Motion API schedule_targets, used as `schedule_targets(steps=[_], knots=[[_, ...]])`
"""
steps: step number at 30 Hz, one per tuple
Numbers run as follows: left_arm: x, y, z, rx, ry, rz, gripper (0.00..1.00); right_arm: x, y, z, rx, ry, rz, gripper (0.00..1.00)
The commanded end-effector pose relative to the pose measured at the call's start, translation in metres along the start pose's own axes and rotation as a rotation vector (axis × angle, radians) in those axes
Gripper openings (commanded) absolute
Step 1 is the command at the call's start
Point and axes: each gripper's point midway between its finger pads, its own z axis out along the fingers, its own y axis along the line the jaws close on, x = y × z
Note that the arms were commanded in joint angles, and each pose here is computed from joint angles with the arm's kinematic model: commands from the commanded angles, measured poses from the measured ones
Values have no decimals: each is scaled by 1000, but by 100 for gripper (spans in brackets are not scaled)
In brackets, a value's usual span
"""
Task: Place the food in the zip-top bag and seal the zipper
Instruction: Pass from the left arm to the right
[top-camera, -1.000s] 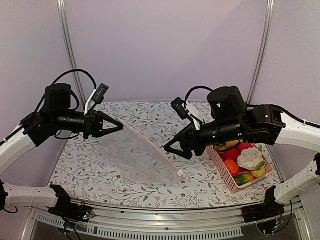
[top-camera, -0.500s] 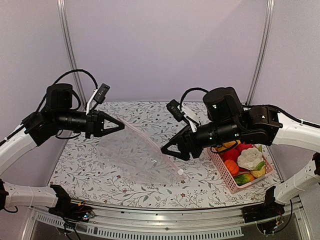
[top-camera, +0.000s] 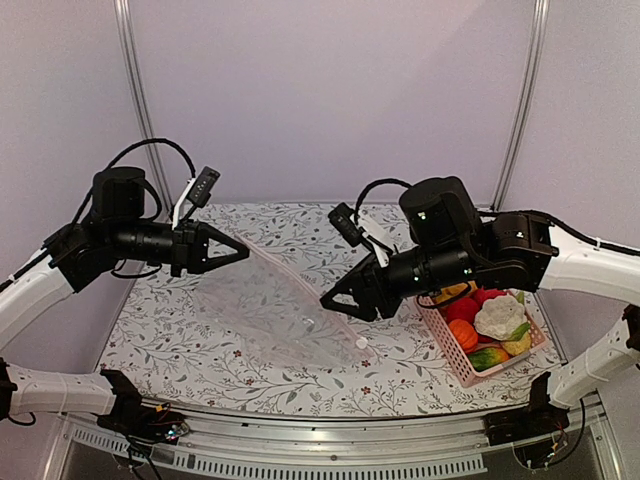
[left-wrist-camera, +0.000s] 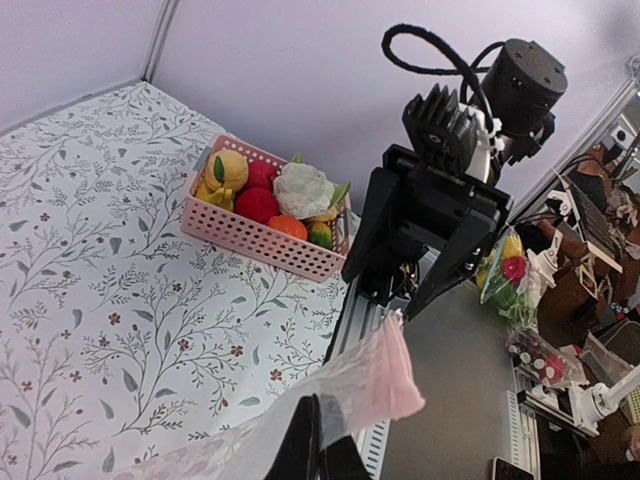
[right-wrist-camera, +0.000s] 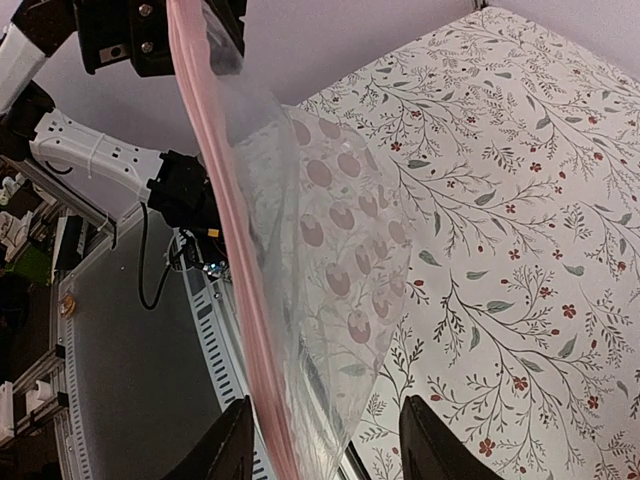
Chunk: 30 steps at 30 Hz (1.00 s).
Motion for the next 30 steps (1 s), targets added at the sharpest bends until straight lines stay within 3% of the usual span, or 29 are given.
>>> schedule_targets(steps=[1, 12, 30], knots=[[0, -2, 3, 9, 4, 21, 0, -10, 7, 2, -17, -22, -4, 48], [0, -2, 3, 4, 4, 21, 0, -13, 7, 0, -19, -34, -7, 42], [0, -3, 1, 1, -1, 20, 0, -32, 8, -18, -1, -123, -17, 43]])
